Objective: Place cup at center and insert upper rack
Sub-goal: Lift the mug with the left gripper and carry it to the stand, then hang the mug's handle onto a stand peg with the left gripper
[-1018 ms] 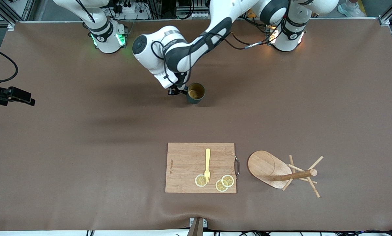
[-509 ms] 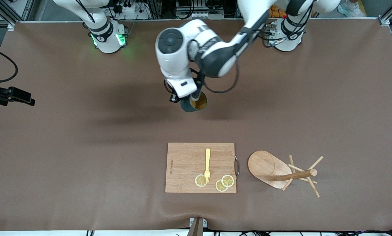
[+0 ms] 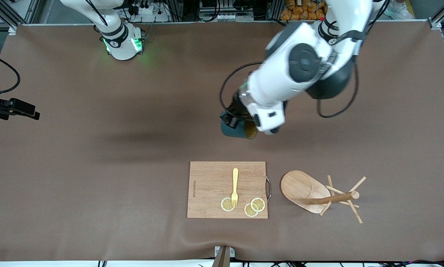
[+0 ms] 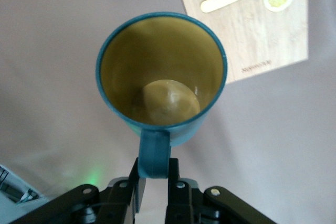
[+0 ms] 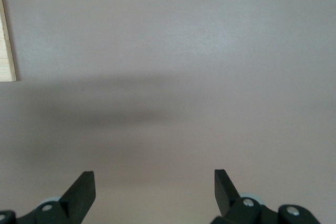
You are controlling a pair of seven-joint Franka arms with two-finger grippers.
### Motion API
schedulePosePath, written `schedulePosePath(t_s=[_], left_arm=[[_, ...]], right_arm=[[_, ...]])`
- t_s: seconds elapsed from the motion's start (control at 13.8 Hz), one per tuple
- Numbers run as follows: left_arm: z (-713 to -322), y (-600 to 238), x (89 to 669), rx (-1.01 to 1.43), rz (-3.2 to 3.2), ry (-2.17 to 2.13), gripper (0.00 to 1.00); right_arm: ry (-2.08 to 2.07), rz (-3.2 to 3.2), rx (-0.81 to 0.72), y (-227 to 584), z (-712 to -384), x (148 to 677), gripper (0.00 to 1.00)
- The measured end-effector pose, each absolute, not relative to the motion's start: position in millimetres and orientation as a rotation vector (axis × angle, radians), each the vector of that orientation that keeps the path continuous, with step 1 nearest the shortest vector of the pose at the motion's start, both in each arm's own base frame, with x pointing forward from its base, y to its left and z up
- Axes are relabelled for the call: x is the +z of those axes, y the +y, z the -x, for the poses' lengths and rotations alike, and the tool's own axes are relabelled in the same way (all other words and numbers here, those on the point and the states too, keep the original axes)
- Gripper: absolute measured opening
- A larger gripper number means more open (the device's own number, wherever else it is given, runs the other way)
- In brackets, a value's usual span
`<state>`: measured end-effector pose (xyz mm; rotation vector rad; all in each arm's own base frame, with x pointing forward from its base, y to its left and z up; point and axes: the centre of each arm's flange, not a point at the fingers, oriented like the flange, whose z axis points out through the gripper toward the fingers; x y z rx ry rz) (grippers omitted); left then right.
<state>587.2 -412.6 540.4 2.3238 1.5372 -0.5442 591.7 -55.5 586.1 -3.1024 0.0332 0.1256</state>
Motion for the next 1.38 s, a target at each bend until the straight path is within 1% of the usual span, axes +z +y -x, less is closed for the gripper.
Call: schedulePosePath(t_s=[0.29,0.58,1.02,1.38], left_arm=[[-621.9,-336.3,567.6,-0.631,-2.194,1.342,0.21],[-659.6,-261.0,568.4,-0.682,-2.011,1.172,0.21],[-705.1,-153.6,533.6,-0.750,-1.642,1.077,0.21],[-728.3,-101.9,489.3,-0.713,-1.519,1.025,0.21]], right_arm=[[0.033,3.099,0.124,-55.1,-591.8,586.1,1.00],[0.045,3.064,0.115,-55.6,-592.0,586.4,1.00],[0.055,3.054,0.112,-59.7,-591.6,586.5,1.00],[0.047,3.058,0.113,-57.8,-591.8,586.6,1.00]])
